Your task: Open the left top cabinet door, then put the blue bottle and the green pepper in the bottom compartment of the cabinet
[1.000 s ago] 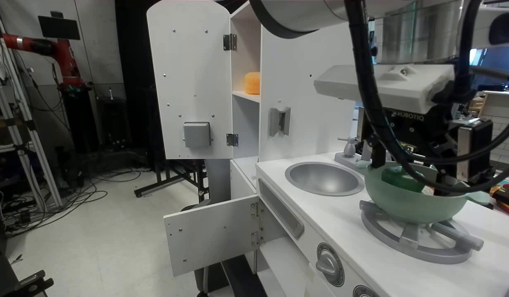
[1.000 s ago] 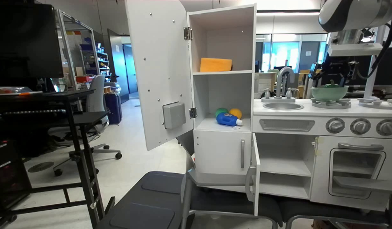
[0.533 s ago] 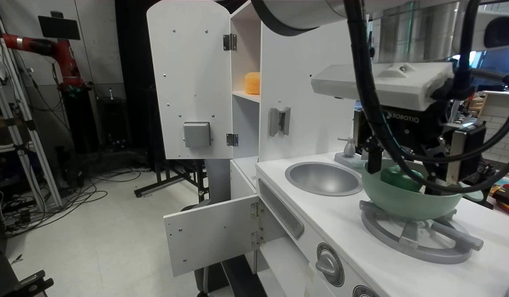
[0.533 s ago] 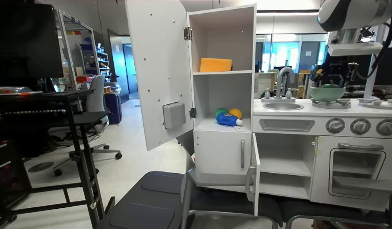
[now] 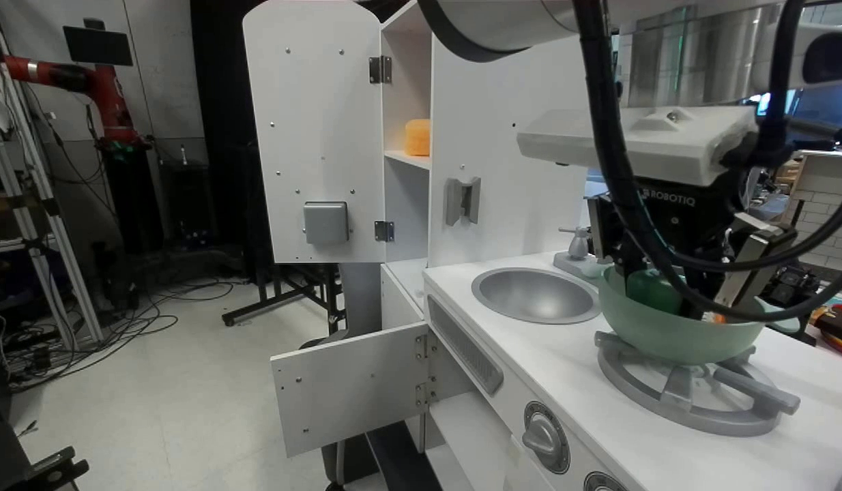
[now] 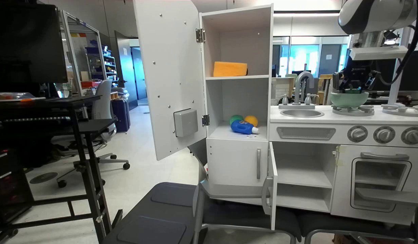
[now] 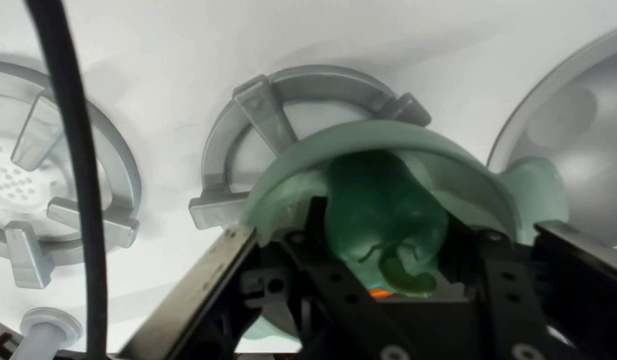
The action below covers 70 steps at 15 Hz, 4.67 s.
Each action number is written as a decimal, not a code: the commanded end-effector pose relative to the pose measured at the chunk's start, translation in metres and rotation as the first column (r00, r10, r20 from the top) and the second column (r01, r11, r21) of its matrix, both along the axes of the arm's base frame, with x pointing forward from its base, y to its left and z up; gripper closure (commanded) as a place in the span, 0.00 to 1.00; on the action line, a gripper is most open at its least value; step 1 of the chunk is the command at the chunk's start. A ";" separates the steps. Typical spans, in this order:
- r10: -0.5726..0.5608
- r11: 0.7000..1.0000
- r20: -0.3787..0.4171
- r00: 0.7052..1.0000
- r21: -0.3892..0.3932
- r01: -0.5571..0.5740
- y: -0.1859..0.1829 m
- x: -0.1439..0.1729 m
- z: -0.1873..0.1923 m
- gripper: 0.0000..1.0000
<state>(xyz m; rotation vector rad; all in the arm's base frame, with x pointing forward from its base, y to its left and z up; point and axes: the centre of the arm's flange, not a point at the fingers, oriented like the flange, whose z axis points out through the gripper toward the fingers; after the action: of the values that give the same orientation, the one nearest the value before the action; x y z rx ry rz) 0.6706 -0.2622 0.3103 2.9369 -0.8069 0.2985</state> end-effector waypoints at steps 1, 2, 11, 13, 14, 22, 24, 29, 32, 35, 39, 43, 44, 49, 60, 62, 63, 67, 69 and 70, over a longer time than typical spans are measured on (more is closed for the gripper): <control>0.032 0.999 -0.008 0.999 0.031 -0.032 0.002 -0.006 0.019 0.78; 0.038 0.999 -0.012 0.999 0.027 -0.038 0.008 -0.013 0.031 0.78; 0.333 0.943 0.010 0.943 0.011 -0.333 0.109 -0.064 0.124 0.78; 0.434 0.901 -0.010 0.901 0.008 -0.434 0.160 -0.069 0.138 0.78; 0.483 0.876 -0.026 0.875 0.008 -0.483 0.188 -0.070 0.145 0.78; 0.688 0.708 -0.099 0.719 -0.131 -0.694 0.378 -0.068 0.182 0.78; 0.696 0.688 -0.117 0.709 -0.175 -0.704 0.412 -0.054 0.172 0.78; 0.671 0.636 -0.217 0.709 -0.324 -0.700 0.478 -0.022 0.098 0.78; 0.639 0.601 -0.276 0.718 -0.403 -0.690 0.496 -0.002 0.041 0.78; 0.601 0.565 -0.308 0.738 -0.489 -0.665 0.498 0.016 -0.008 0.78; 0.559 0.527 -0.333 0.759 -0.564 -0.636 0.483 0.048 -0.068 0.78; 0.530 0.475 -0.357 0.769 -0.626 -0.619 0.476 0.083 -0.117 0.78; 0.529 0.462 -0.361 0.768 -0.637 -0.617 0.476 0.093 -0.125 0.78; 0.524 0.388 -0.356 0.774 -0.709 -0.589 0.479 0.151 -0.148 0.78; 0.428 0.322 -0.391 0.815 -0.776 -0.542 0.404 0.204 -0.172 0.78; 0.417 0.327 -0.387 0.822 -0.780 -0.533 0.394 0.208 -0.171 0.28; 0.416 0.329 -0.385 0.824 -0.781 -0.531 0.391 0.210 -0.171 0.26; 0.420 0.333 -0.381 0.824 -0.780 -0.530 0.390 0.211 -0.169 0.01; 0.426 0.335 -0.381 0.821 -0.776 -0.534 0.392 0.211 -0.166 0.00; 0.432 0.337 -0.380 0.818 -0.774 -0.537 0.394 0.211 -0.162 0.00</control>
<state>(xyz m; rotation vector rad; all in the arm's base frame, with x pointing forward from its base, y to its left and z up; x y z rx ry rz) 0.8078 0.1175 0.1459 2.0549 0.2907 0.4209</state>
